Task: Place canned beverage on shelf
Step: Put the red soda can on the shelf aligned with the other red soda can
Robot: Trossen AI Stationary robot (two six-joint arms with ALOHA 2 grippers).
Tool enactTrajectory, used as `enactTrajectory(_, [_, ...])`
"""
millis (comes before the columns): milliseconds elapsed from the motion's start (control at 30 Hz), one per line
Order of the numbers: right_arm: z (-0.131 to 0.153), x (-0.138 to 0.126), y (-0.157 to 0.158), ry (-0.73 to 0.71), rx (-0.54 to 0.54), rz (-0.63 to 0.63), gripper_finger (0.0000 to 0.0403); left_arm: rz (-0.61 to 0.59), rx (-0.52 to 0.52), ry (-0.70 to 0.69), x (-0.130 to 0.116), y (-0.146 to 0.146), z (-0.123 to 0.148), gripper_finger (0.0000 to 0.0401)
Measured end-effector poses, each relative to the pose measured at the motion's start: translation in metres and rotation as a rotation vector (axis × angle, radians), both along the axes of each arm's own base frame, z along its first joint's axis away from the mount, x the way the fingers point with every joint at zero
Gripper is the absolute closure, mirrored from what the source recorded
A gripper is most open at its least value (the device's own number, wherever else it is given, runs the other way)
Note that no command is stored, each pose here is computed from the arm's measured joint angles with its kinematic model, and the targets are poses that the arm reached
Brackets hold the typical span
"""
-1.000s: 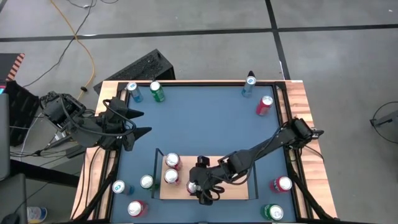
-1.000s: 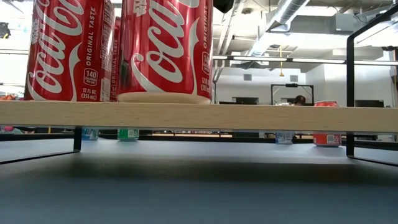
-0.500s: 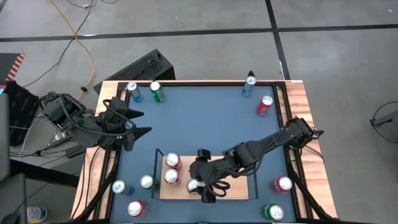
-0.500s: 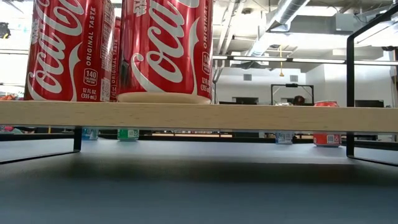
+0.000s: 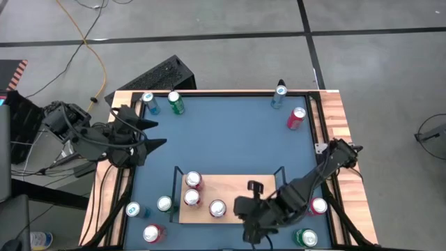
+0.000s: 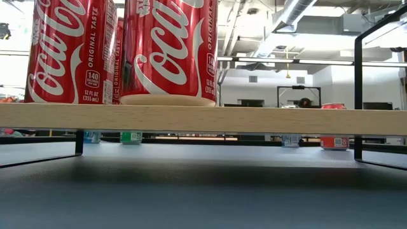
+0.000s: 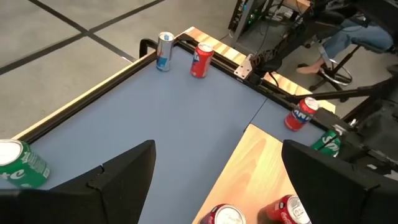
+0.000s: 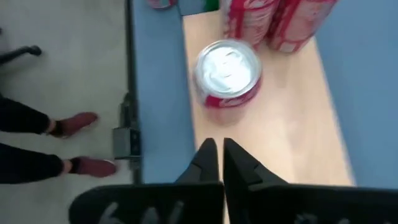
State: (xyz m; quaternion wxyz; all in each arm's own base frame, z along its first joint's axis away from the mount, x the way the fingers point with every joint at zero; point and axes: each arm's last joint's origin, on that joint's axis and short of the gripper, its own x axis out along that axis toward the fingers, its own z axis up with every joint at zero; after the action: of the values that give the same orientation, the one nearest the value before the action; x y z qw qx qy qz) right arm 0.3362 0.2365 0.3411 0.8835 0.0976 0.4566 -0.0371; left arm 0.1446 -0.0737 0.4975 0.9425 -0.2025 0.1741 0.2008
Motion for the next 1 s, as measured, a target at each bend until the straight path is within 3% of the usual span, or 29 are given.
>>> enactTrajectory(433, [-0.056, 0.014, -0.001, -0.001, 0.06, -0.116, 0.0402, -0.022, 0.041, 0.033, -0.001, 0.0, -0.002, 0.0067])
enactTrajectory(667, [-0.067, 0.03, -0.02, -0.029, 0.062, -0.151, 0.0402, -0.022, 0.053, 0.051, -0.002, 0.001, -0.003, 0.0067])
enactTrajectory(1000, [-0.071, 0.034, -0.021, -0.027, 0.101, -0.112, 0.0403, -0.029, 0.068, 0.056, -0.002, 0.001, -0.003, 0.0067])
